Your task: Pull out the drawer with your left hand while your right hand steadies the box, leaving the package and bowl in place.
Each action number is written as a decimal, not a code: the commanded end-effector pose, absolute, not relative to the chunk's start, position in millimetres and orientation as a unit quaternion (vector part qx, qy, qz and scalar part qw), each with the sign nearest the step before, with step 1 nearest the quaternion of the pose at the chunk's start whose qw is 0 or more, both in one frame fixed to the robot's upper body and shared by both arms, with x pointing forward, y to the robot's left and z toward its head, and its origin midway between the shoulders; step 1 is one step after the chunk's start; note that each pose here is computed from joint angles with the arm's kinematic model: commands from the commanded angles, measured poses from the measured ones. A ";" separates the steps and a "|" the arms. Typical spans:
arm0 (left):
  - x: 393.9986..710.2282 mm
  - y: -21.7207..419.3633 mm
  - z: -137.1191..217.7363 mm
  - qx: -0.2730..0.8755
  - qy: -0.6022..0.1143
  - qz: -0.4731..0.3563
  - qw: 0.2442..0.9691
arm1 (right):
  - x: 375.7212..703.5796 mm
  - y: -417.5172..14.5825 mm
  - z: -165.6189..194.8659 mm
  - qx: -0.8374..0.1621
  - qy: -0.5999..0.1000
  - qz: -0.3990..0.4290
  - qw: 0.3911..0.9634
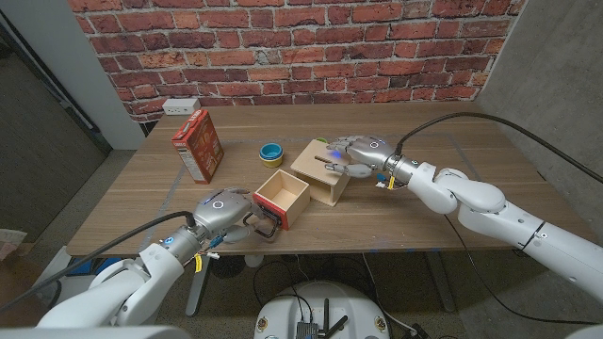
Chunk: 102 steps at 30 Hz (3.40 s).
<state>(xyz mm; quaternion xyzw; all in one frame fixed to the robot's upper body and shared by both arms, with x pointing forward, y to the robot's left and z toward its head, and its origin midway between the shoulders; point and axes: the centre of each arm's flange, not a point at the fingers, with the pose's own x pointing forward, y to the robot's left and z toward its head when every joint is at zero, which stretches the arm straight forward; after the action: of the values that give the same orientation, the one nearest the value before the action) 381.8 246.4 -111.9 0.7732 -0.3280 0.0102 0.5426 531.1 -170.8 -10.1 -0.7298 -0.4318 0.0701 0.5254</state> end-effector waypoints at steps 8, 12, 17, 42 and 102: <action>368.8 270.2 -82.5 0.724 -0.331 0.054 0.603 | 533.3 -178.8 1.4 -0.714 -0.419 0.062 0.557; 369.3 271.5 -76.2 0.723 -0.335 0.057 0.601 | 533.9 -180.3 4.6 -0.711 -0.418 0.059 0.562; 371.8 271.7 -67.6 0.716 -0.348 0.064 0.602 | 535.1 -183.1 7.8 -0.708 -0.416 0.055 0.569; 408.2 273.8 -41.1 0.623 -0.361 0.124 0.683 | 546.3 -202.3 23.6 -0.674 -0.409 0.024 0.615; 516.9 288.8 -21.5 0.322 -0.374 0.129 0.860 | 575.1 -235.0 37.8 -0.541 -0.372 -0.006 0.754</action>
<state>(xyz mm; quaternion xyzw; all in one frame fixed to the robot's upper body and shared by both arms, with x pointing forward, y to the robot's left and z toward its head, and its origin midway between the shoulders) 498.6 279.9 -18.8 0.3855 -0.3713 0.1369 0.8336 575.4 -232.3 38.9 -0.5589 -0.3848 0.0001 0.7345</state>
